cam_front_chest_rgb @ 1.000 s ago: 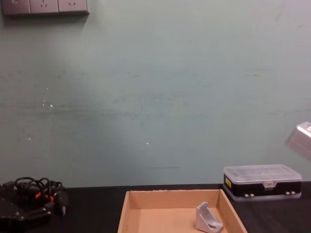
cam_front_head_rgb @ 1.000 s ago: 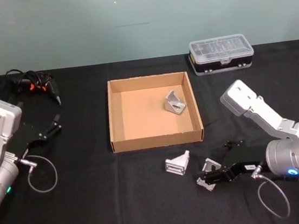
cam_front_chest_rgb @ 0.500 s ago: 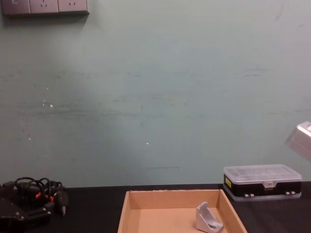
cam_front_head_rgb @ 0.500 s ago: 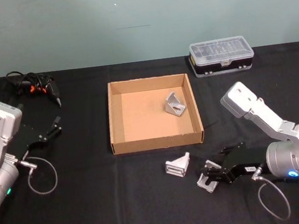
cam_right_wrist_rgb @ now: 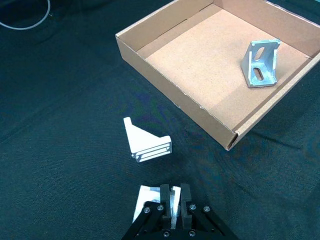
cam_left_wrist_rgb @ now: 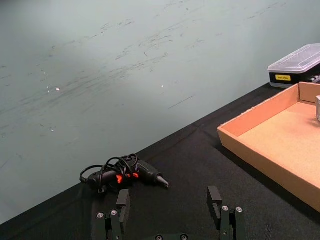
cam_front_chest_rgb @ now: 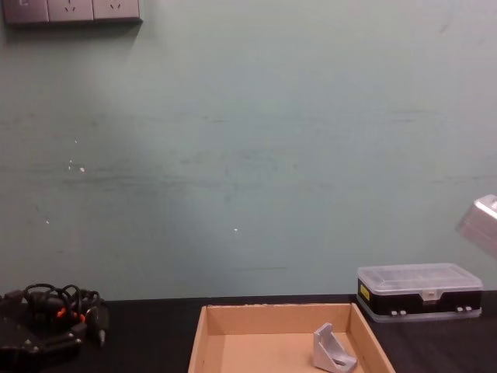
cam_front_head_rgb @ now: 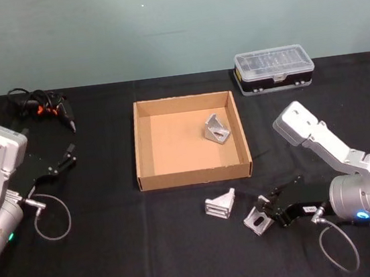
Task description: Use one hand to pick up the angle iron from the table and place it into the box.
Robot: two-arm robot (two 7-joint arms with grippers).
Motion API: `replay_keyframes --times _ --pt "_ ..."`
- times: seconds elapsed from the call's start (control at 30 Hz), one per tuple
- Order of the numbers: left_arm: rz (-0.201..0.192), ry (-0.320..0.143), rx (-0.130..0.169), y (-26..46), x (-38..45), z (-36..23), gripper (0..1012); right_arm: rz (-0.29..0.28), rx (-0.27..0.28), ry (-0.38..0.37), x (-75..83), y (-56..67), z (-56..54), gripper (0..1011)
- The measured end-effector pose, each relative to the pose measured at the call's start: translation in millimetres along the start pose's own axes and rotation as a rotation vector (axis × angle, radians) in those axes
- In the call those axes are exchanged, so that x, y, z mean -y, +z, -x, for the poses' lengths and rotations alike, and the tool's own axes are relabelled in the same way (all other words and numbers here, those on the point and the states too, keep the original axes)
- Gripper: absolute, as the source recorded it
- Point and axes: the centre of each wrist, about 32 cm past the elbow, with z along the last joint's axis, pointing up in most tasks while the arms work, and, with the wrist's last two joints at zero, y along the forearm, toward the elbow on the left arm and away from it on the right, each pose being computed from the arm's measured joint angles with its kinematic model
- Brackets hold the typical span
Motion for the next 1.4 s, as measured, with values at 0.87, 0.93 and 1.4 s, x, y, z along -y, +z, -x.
replay_keyframes --times 0.87,0.93,1.4 --pt "0.0 0.0 0.0 0.0 0.0 0.0 1011 -0.168 0.079 -0.038 20.4 57.1 -2.7 118" --pt "0.0 0.0 0.0 0.0 0.0 0.0 1011 -0.178 0.091 -0.046 15.9 66.8 -4.8 118" --pt "0.0 0.0 0.0 0.0 0.0 0.0 1011 -0.2 0.121 -0.073 -32.6 110.4 -24.6 118"
